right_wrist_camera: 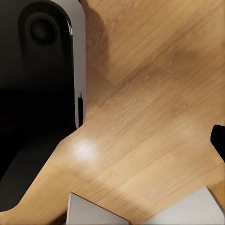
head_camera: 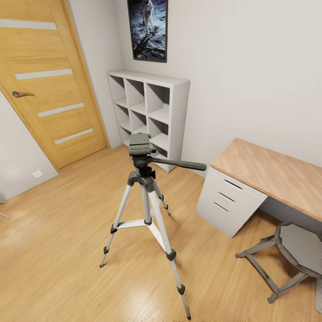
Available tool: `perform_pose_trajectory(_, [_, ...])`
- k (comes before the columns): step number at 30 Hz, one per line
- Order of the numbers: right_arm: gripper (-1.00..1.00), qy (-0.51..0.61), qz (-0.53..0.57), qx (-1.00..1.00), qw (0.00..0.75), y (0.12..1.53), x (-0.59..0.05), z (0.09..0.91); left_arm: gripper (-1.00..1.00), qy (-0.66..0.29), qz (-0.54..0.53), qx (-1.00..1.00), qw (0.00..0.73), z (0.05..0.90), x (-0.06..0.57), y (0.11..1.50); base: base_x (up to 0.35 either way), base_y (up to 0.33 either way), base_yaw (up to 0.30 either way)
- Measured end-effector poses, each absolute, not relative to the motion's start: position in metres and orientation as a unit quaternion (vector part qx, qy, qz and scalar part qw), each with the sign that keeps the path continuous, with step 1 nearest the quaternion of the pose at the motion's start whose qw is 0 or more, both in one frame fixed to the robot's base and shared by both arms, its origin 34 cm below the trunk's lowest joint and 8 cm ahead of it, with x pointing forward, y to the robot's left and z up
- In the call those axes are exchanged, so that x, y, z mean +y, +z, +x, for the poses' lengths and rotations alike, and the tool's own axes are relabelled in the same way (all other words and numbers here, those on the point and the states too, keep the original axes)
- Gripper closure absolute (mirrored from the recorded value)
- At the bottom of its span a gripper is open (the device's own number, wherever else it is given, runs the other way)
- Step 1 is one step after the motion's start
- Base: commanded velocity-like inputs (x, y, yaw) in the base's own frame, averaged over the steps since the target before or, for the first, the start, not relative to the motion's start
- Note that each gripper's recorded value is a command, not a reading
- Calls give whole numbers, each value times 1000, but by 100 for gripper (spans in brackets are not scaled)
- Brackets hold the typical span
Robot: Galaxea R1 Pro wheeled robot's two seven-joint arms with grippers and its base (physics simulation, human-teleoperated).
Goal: Attach the digital camera to the camera tripod in the bedroom.
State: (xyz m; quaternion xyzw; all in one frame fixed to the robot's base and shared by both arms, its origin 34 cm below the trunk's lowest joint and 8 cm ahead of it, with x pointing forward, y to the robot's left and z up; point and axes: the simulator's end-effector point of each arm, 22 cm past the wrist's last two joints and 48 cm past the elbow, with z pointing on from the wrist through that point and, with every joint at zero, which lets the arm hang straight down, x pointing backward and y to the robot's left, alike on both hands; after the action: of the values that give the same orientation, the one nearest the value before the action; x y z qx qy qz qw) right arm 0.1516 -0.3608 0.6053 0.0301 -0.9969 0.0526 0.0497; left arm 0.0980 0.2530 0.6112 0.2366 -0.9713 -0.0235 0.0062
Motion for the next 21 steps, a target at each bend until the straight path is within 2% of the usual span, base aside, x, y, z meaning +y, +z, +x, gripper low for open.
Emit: perform_pose_trajectory(21, [-100,51,30,-997,56,605,-360,147,100,-24,236,-971,10,94,253,611,0,0,-9])
